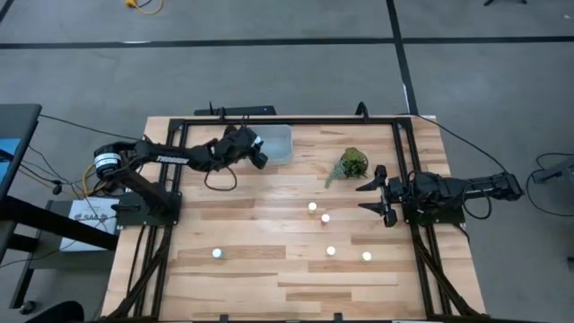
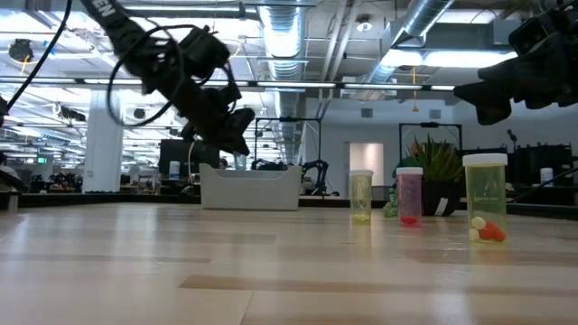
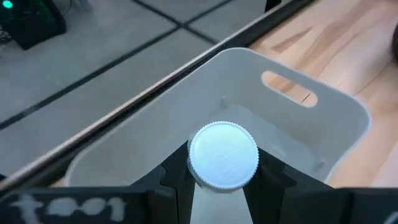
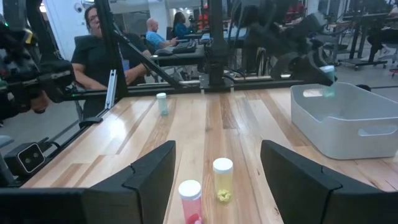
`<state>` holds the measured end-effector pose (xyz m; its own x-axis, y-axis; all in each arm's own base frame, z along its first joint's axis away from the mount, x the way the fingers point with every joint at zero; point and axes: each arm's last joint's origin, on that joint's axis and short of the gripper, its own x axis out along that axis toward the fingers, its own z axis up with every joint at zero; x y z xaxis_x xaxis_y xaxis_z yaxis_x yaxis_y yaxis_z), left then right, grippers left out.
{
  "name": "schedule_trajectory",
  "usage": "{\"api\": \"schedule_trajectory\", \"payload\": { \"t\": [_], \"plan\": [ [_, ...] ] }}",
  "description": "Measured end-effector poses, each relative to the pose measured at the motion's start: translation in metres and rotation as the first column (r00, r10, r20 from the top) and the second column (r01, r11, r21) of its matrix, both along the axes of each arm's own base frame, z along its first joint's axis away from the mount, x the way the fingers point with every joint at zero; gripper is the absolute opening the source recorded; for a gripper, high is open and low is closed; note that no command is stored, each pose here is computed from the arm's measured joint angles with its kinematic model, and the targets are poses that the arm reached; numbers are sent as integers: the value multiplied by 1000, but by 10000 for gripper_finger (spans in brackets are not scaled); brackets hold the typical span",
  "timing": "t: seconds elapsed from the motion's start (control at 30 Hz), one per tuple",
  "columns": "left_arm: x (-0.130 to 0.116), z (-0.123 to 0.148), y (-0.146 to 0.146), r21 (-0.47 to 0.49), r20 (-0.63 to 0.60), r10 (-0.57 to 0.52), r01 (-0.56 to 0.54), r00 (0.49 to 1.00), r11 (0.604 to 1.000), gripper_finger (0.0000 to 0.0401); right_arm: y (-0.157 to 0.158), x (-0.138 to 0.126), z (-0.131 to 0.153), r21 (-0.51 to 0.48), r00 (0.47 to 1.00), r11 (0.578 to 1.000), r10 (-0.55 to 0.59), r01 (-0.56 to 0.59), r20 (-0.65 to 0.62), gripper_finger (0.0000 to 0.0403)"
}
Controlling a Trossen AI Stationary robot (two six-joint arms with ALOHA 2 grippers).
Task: Pick and place pill bottles into a basket
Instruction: Put the right green pill bottle into the gray container
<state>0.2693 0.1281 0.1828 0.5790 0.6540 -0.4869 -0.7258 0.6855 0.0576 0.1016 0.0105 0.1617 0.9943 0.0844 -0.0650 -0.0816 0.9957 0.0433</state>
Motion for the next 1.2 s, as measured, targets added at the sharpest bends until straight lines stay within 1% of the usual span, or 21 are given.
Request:
{"api": "schedule_trajectory", "payload": {
  "t": [0.1,0.17,0.23,0.3,0.37,0.43,0.53,0.63,0.77,0.97,1.2],
  "plan": [
    [10,15,4,23,-56,-5,6,998,1000,98,0,0,0,0,1000,1000,0,0,0,230],
    [13,20,7,27,-95,-12,14,995,1000,98,0,0,0,0,1000,1000,0,0,0,230],
    [15,17,12,20,-126,-1,3,992,1000,98,0,0,0,0,1000,1000,0,0,0,230],
    [13,9,18,-3,-160,16,-17,987,1000,98,0,0,0,0,1000,1000,0,0,0,230],
    [12,1,26,-35,-168,29,-35,985,999,98,0,0,0,0,1000,1000,0,0,0,230],
    [10,-6,33,-76,-160,30,-42,987,996,98,0,0,0,0,1000,1000,0,0,0,230],
    [7,-10,42,-109,-139,52,-67,989,992,98,0,0,0,0,1000,1000,0,0,0,230],
    [0,-10,52,-146,-116,90,-107,989,984,98,0,0,0,0,1000,1000,0,0,0,230],
    [-5,-11,60,-202,-79,109,-123,991,972,98,0,0,0,0,1000,1000,0,0,0,230],
    [-6,-13,60,-228,-56,136,-145,989,963,98,0,0,0,0,1000,1000,0,0,0,230],
    [-5,-13,58,-232,-46,141,-148,989,961,98,0,0,0,0,1000,1000,0,0,0,230]
  ]
}}
